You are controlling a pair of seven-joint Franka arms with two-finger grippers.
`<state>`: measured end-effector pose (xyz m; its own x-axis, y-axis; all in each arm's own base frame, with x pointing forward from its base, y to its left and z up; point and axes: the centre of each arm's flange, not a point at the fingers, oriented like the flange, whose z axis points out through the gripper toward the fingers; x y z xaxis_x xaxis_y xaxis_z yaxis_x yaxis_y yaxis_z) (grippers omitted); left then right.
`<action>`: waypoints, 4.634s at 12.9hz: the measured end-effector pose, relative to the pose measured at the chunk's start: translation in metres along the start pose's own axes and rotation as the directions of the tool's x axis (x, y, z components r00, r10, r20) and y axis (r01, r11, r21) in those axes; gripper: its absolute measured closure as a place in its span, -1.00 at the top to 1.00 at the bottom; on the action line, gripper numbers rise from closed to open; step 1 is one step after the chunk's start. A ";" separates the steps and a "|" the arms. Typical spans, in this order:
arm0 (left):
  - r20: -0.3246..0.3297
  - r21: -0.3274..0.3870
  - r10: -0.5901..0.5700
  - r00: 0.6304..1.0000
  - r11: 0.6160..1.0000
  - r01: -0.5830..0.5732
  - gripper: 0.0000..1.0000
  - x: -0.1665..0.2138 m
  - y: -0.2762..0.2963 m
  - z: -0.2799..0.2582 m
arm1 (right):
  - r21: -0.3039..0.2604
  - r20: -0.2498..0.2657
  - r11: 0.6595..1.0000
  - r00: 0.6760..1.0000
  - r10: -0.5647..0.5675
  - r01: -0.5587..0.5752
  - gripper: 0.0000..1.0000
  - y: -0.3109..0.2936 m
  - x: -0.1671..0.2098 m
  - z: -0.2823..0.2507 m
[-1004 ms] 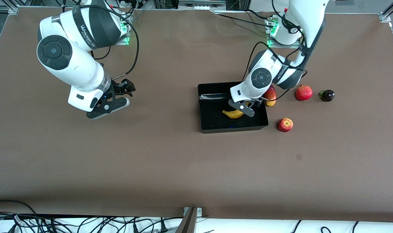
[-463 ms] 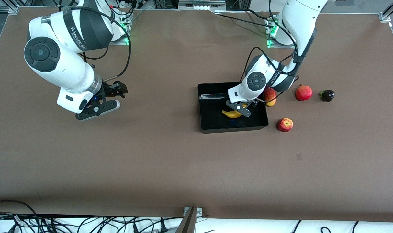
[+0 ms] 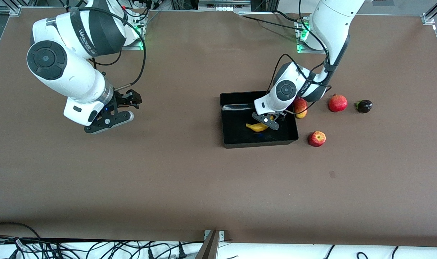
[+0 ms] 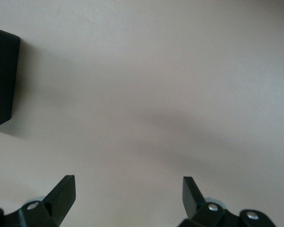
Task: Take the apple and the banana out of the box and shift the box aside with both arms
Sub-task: 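Grasp the yellow banana in the tray with the left gripper, then lift the banana out and set it beside the apple, then grasp the tray rim with the right gripper while the left gripper withdraws, then drag the empty tray away from the fruits with the right gripper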
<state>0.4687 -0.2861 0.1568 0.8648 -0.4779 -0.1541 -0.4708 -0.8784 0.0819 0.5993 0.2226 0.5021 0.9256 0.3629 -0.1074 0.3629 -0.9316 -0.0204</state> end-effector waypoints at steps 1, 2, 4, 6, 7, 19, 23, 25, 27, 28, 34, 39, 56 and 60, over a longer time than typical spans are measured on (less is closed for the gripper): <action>0.000 0.000 0.000 1.000 1.000 0.000 0.17 0.000 0.000 0.000 | 0.000 0.000 1.000 1.000 0.000 0.000 1.00 0.000 0.000 0.000; 0.000 0.000 0.000 1.000 1.000 0.000 -0.07 0.000 0.000 0.000 | 0.000 0.000 1.000 1.000 0.000 0.000 1.00 0.000 0.000 0.000; 0.000 0.000 0.000 1.000 1.000 0.000 -0.51 0.000 0.000 0.000 | 0.000 0.000 1.000 1.000 0.000 0.000 1.00 0.000 0.000 0.000; 0.001 0.000 0.001 1.000 1.000 -0.001 -0.91 0.000 0.000 0.000 | 0.000 0.000 1.000 1.000 0.000 0.000 1.00 0.000 0.000 0.000; 0.000 0.000 0.002 1.000 1.000 -0.002 -0.97 0.000 0.000 0.000 | 0.000 -0.001 1.000 1.000 0.000 0.000 1.00 0.000 0.000 -0.001; 0.035 -0.018 -0.019 0.999 1.000 0.020 -1.00 0.002 -0.024 -0.177 | 0.000 0.000 1.000 1.000 0.000 0.000 1.00 0.000 0.000 -0.001; 0.029 -0.035 -0.069 0.997 0.997 0.070 -1.00 -0.005 -0.086 -0.199 | 0.010 0.000 1.000 1.000 0.001 -0.001 1.00 -0.002 0.000 -0.001; 0.017 -0.050 -0.009 1.000 0.999 0.010 -1.00 -0.013 -0.132 -0.201 | 0.097 0.005 0.994 0.999 0.053 -0.053 1.00 -0.015 0.001 0.001; -0.007 -0.063 0.073 0.997 0.995 -0.073 -1.00 -0.026 -0.186 -0.205 | 0.178 0.012 0.976 0.992 0.125 -0.125 1.00 -0.043 0.008 0.011; -0.023 -0.067 0.115 0.993 0.991 -0.116 -1.00 -0.034 -0.213 -0.209 | 0.187 -0.004 0.974 0.991 0.134 -0.131 1.00 -0.068 0.016 0.020; -0.067 -0.141 0.397 0.915 0.904 -0.403 -1.00 -0.085 -0.362 -0.157 | 0.202 -0.128 0.957 0.964 0.235 -0.206 1.00 -0.245 0.054 0.151; -0.080 -0.154 0.647 0.758 0.744 -0.651 -1.00 -0.093 -0.403 -0.066 | 0.194 -0.202 0.969 0.960 0.192 -0.153 1.00 -0.306 0.050 0.255; -0.164 0.143 0.368 0.915 0.927 -0.347 1.00 -0.100 -0.376 -0.168 | 0.085 -0.100 0.942 0.937 0.333 -0.326 -0.94 -0.178 0.036 0.139; -0.159 0.187 0.386 0.909 0.915 -0.357 1.00 -0.107 -0.319 -0.288 | 0.022 -0.048 0.906 0.905 0.423 -0.422 -0.94 -0.039 0.027 0.100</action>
<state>0.5767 0.0441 0.4305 0.6316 -0.7738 0.0481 -0.7719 -0.6334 -0.0540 0.5999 0.2668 0.4007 0.9962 -0.0645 -0.0585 -0.0643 -0.9979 0.0051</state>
